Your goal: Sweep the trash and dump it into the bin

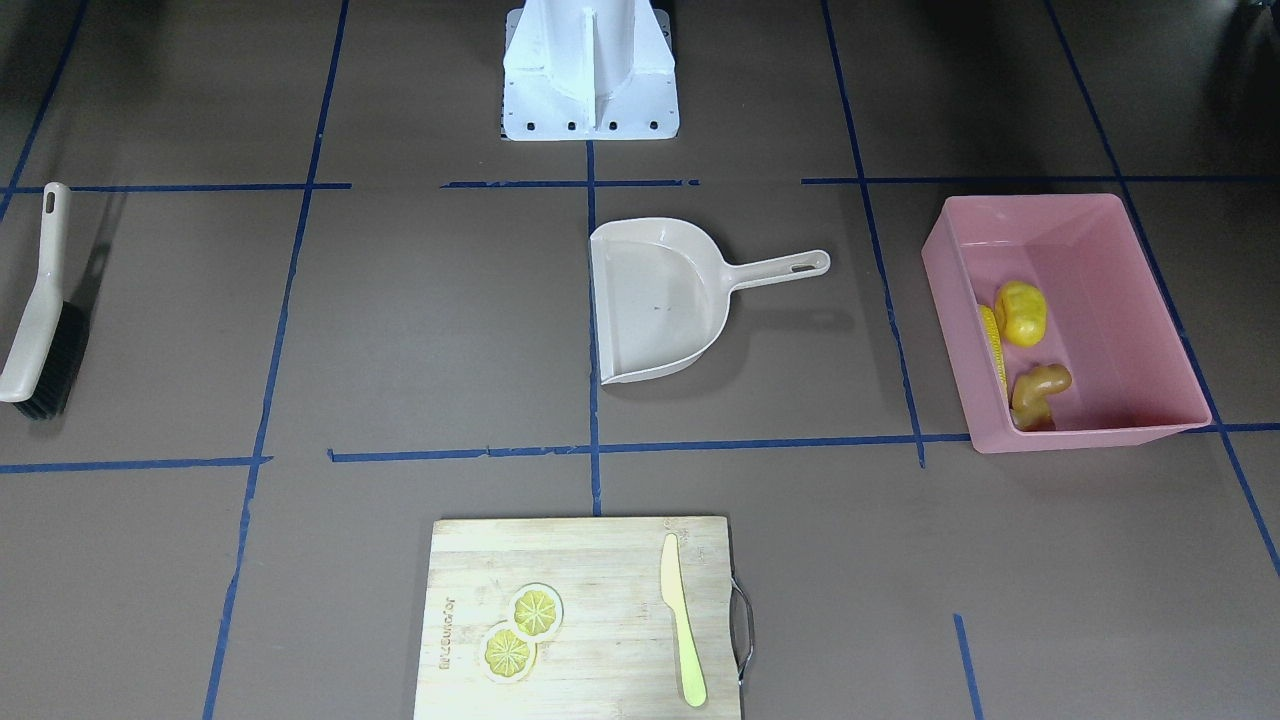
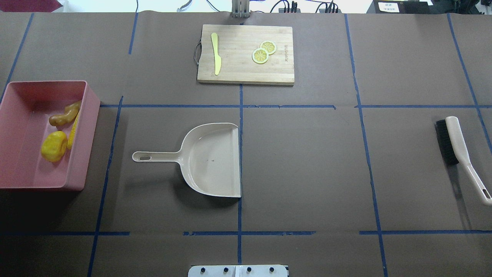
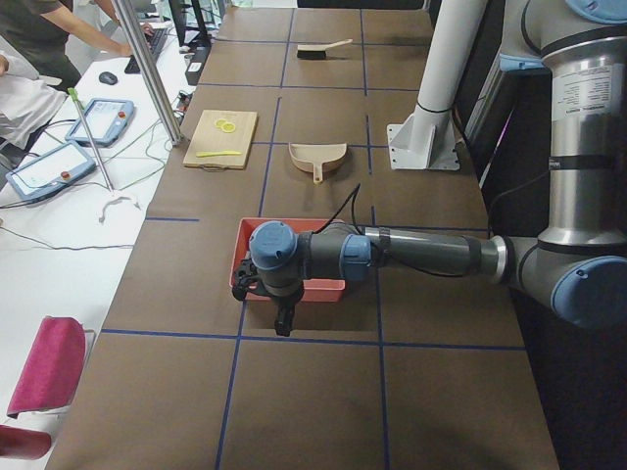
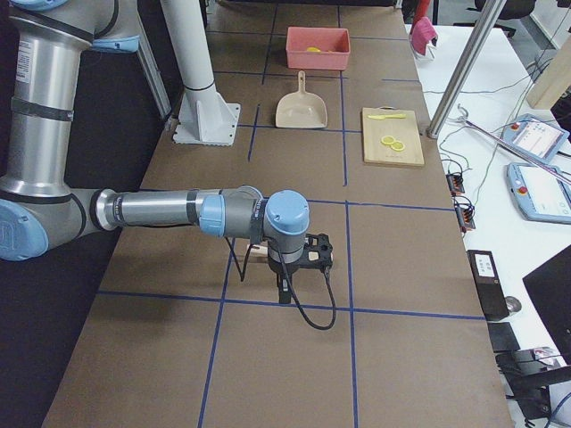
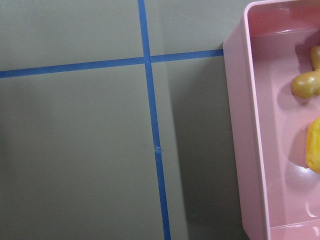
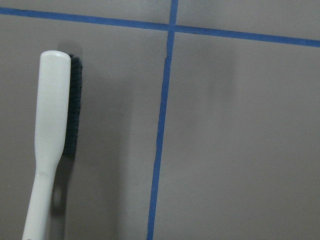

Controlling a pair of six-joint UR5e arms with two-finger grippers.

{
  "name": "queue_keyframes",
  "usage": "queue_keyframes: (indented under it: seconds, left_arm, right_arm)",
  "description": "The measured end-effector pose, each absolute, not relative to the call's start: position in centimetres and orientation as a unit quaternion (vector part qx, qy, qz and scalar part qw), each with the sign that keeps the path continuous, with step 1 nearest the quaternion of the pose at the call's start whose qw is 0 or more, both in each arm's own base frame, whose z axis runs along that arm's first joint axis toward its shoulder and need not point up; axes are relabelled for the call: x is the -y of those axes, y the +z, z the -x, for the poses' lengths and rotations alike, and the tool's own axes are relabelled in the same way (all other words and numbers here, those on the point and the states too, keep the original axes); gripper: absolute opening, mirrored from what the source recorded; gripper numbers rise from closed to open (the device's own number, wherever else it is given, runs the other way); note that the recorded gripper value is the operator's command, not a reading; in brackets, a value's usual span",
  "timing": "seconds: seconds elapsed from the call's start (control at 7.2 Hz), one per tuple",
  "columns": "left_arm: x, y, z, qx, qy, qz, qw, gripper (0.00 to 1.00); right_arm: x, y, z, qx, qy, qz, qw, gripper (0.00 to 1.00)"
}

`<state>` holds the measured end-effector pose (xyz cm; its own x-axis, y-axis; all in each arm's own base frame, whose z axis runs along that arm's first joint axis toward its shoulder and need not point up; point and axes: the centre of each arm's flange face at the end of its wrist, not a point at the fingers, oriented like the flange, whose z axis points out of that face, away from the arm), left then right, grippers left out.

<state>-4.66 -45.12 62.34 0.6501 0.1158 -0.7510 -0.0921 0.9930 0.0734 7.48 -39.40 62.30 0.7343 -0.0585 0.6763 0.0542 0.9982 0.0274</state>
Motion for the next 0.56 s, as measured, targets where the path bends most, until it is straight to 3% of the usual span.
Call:
queue_keyframes:
  seconds: [0.56]
  left_arm:
    - [45.20, 62.02, 4.62, -0.411, 0.059, -0.016, 0.910, 1.00]
  right_arm:
    - [39.64, 62.26, -7.23, 0.364, -0.018, 0.000, 0.931, 1.00]
